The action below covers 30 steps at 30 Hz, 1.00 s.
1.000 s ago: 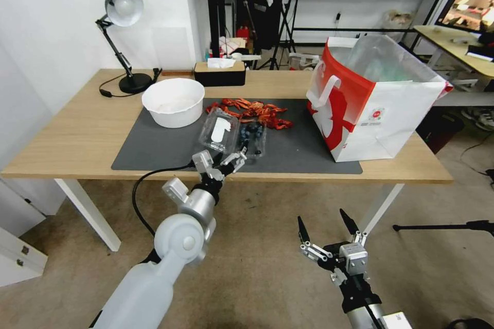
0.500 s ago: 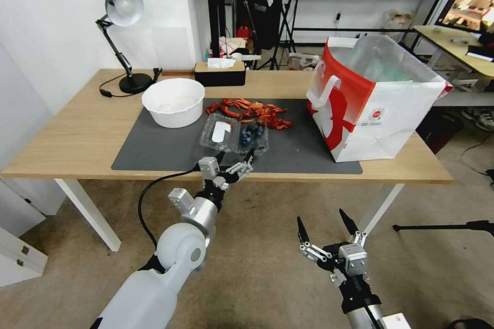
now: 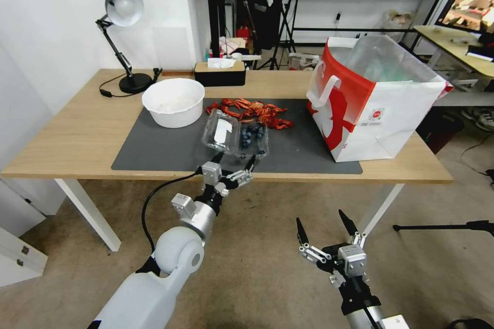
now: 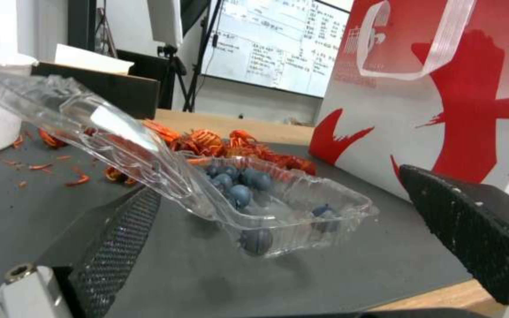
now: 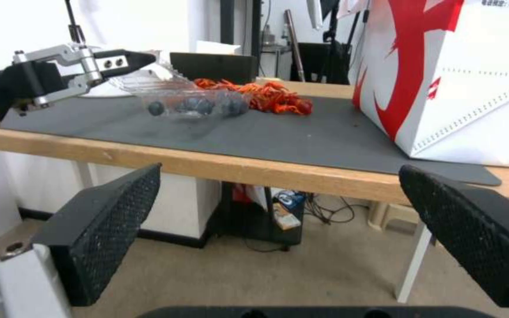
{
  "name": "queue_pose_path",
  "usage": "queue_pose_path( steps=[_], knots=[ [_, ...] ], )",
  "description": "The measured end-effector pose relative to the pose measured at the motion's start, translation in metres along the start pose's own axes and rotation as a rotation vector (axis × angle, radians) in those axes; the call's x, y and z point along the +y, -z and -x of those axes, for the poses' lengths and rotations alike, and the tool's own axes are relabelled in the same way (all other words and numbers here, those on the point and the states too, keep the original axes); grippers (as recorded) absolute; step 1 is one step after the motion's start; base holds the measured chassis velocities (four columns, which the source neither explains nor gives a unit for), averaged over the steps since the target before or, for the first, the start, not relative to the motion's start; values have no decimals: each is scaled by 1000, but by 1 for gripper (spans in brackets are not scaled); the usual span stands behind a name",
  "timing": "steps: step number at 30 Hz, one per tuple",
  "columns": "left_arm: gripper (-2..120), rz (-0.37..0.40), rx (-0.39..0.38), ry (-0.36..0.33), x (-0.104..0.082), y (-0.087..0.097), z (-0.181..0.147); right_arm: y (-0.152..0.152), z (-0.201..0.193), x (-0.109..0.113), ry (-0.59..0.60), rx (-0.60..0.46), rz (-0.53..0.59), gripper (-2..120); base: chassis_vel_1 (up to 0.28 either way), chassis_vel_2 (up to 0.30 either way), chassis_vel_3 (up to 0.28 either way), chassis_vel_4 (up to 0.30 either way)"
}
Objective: Close the takeout container lid, then place the container into the takeout bag.
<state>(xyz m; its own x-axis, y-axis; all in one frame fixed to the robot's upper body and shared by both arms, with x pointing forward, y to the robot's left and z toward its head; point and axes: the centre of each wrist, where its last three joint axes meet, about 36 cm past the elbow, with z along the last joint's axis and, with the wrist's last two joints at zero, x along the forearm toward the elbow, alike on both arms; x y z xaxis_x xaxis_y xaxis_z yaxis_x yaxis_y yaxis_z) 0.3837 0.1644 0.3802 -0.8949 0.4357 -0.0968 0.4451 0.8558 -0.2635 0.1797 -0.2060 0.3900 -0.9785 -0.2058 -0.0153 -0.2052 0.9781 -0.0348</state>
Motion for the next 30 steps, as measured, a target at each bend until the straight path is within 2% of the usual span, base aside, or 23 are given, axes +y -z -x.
queue_pose_path(
  steps=[9,21,30],
  knots=[
    [100,38,-11,-3,6,-2,1,0,-1,0,2,-1,-3,100,0,0,0,0],
    [100,164,-50,-41,21,-3,3,0,-1,0,3,0,-6,100,0,0,0,0],
    [100,158,-66,-54,22,0,5,-1,-1,0,4,2,-8,100,0,0,0,0]
  ],
)
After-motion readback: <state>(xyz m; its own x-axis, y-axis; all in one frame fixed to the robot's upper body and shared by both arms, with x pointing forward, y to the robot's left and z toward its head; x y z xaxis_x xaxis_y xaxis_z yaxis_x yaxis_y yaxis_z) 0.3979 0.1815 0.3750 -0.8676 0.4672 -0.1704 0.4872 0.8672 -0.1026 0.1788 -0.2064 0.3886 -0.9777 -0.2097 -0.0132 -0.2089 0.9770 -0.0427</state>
